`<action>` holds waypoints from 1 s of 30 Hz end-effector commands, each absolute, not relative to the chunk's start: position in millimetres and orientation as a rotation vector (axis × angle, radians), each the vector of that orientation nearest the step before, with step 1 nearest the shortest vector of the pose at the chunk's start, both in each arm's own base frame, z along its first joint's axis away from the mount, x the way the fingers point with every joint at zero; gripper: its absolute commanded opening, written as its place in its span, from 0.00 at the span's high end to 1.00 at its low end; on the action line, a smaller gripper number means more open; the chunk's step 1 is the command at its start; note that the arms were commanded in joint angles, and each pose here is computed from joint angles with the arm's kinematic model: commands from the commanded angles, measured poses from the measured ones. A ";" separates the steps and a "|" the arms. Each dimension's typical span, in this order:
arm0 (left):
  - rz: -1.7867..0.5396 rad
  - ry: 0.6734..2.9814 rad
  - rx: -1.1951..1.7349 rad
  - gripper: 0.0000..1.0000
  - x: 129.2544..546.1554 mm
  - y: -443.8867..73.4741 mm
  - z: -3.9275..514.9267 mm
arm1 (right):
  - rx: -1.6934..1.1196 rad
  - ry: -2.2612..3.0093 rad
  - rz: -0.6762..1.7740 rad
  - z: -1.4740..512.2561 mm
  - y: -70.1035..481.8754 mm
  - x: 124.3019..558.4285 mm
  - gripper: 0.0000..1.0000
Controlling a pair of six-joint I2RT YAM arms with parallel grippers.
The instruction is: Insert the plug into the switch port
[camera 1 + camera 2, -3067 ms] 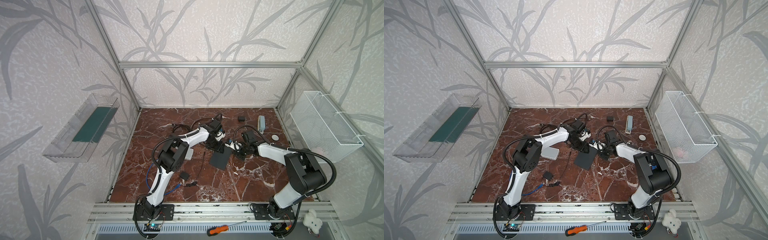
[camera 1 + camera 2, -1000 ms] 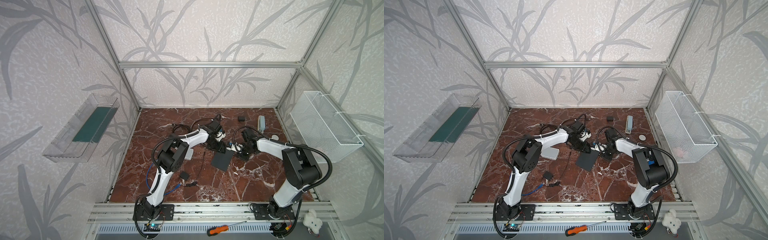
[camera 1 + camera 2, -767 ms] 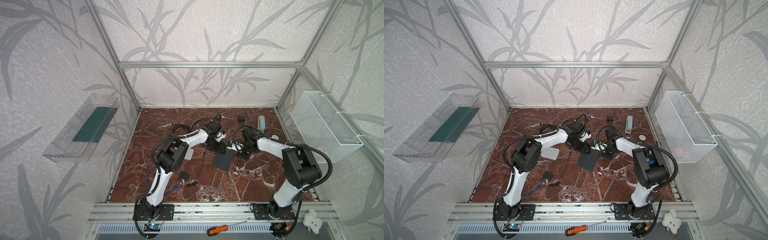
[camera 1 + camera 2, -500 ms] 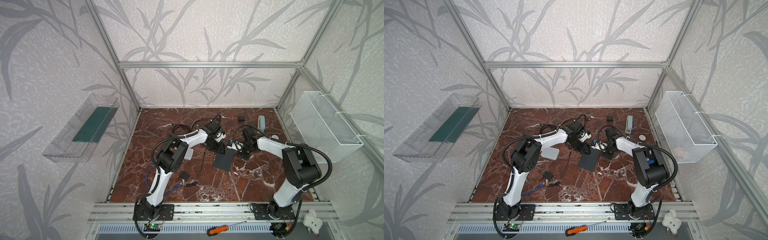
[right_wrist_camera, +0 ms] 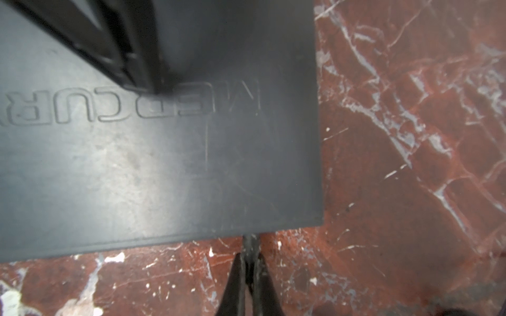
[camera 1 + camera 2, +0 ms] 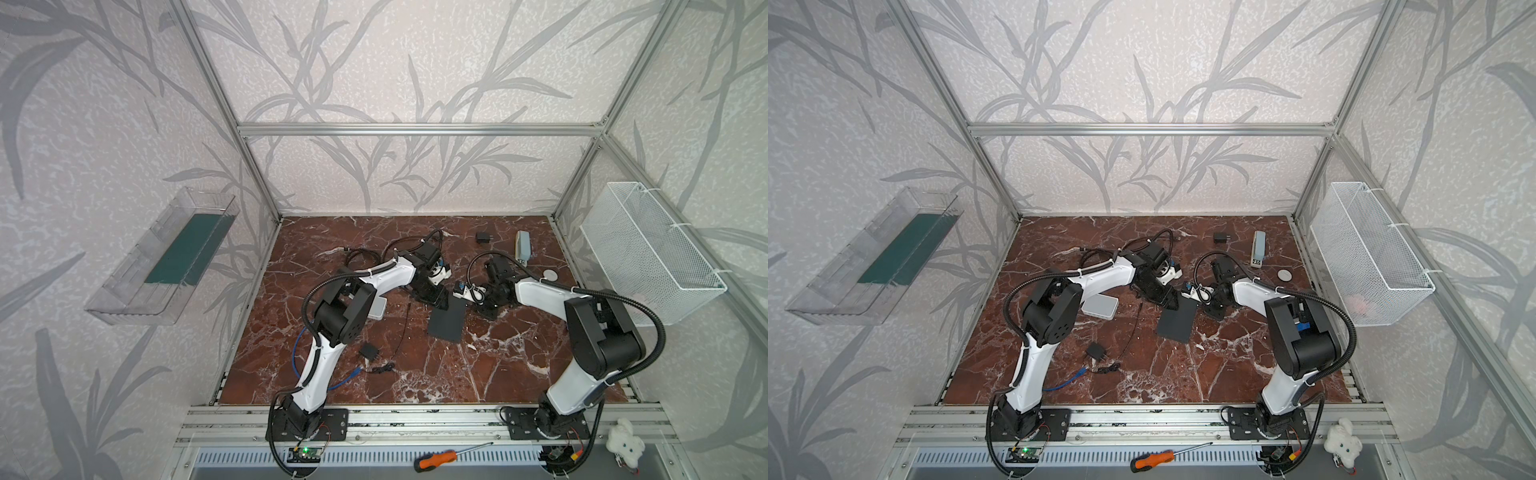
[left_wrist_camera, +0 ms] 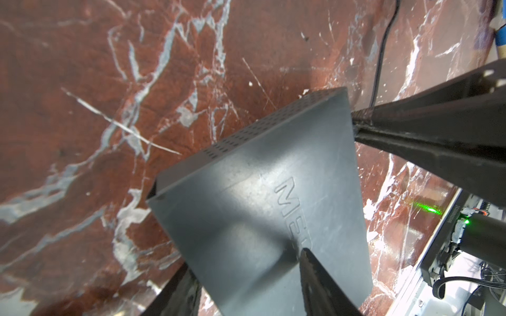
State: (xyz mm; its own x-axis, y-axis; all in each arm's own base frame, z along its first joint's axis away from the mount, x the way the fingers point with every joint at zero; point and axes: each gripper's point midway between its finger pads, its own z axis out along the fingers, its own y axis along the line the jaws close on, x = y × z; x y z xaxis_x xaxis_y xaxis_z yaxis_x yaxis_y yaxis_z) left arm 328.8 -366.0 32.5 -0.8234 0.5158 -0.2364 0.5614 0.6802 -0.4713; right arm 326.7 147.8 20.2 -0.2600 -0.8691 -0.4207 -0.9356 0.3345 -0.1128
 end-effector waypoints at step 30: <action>-0.859 2.743 0.908 0.36 335.8 -380.0 49.0 | -1.495 1.905 0.256 76.9 185.6 343.3 0.66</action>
